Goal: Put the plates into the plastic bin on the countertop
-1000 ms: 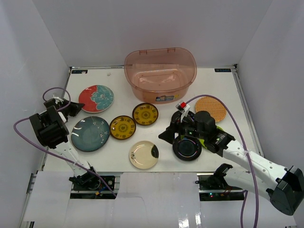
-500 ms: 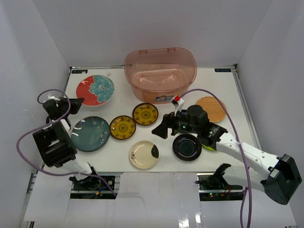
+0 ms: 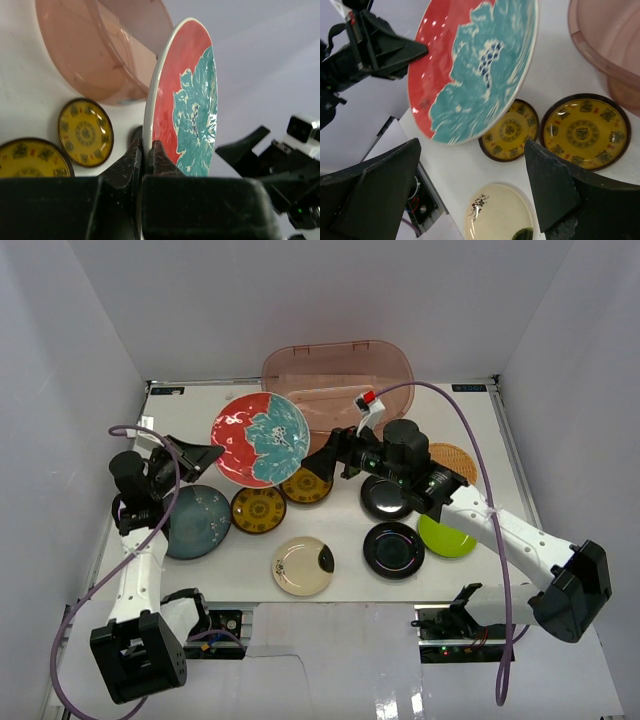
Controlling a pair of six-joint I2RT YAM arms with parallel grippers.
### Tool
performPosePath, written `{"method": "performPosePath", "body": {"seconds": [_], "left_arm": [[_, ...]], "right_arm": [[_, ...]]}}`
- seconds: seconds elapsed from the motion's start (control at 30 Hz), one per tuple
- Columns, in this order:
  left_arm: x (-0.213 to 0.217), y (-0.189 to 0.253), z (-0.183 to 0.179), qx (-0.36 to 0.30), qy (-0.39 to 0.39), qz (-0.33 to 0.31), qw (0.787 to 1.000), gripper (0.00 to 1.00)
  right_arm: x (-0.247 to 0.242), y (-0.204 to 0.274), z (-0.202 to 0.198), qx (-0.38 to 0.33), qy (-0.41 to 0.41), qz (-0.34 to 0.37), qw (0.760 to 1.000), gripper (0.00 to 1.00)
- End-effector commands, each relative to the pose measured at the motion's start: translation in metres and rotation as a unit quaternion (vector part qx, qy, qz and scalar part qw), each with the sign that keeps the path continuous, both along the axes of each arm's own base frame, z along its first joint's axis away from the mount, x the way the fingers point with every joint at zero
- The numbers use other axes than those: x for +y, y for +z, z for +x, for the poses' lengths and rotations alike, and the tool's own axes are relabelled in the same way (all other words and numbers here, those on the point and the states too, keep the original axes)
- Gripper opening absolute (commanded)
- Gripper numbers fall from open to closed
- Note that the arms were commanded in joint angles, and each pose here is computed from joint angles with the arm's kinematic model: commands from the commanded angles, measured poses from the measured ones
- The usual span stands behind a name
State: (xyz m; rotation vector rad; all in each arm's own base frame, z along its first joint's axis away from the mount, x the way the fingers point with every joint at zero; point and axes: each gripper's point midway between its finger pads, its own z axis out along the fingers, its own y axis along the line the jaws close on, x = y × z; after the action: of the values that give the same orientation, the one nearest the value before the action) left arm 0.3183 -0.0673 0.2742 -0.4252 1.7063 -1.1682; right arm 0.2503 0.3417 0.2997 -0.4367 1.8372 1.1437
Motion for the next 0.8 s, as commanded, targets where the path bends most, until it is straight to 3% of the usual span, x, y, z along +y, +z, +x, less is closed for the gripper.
{"method": "performPosePath", "body": {"seconds": [0.0, 0.27, 0.4, 0.43, 0.47, 0.53, 0.57, 0.67, 0.77], "left_arm": [[-0.022, 0.013, -0.02, -0.005, -0.057, -0.01, 0.998, 0.0], [-0.061, 0.013, -0.038, -0.01, -0.17, -0.001, 0.985, 0.0], [-0.074, 0.02, -0.043, -0.021, -0.206, 0.006, 0.978, 0.0], [-0.075, 0.02, -0.043, -0.021, -0.209, 0.006, 0.978, 0.0], [-0.076, 0.019, -0.042, -0.021, -0.213, 0.009, 0.977, 0.04], [-0.074, 0.012, -0.039, -0.006, -0.206, 0.01, 0.979, 0.22], [-0.073, 0.012, -0.036, -0.004, -0.2, 0.014, 0.98, 0.44], [-0.068, 0.008, -0.027, 0.003, -0.179, 0.033, 0.983, 0.67], [-0.063, 0.003, -0.019, 0.021, -0.159, 0.049, 0.986, 0.74]], "right_arm": [[-0.008, 0.009, 0.027, 0.001, -0.046, 0.003, 0.999, 0.9], [-0.009, -0.012, 0.044, 0.035, -0.043, 0.001, 0.998, 1.0], [-0.008, -0.016, 0.05, 0.062, -0.039, 0.02, 0.997, 0.64], [-0.01, -0.015, 0.052, 0.065, -0.041, 0.027, 0.997, 0.44], [-0.015, -0.015, 0.056, 0.073, -0.049, 0.038, 0.995, 0.2], [-0.02, -0.004, 0.061, 0.063, -0.055, 0.057, 0.995, 0.08], [-0.027, 0.003, 0.07, 0.058, -0.066, 0.064, 0.994, 0.08], [-0.041, 0.025, 0.091, 0.046, -0.073, 0.082, 0.993, 0.08], [-0.064, 0.043, 0.118, 0.035, -0.094, 0.106, 0.989, 0.08]]}}
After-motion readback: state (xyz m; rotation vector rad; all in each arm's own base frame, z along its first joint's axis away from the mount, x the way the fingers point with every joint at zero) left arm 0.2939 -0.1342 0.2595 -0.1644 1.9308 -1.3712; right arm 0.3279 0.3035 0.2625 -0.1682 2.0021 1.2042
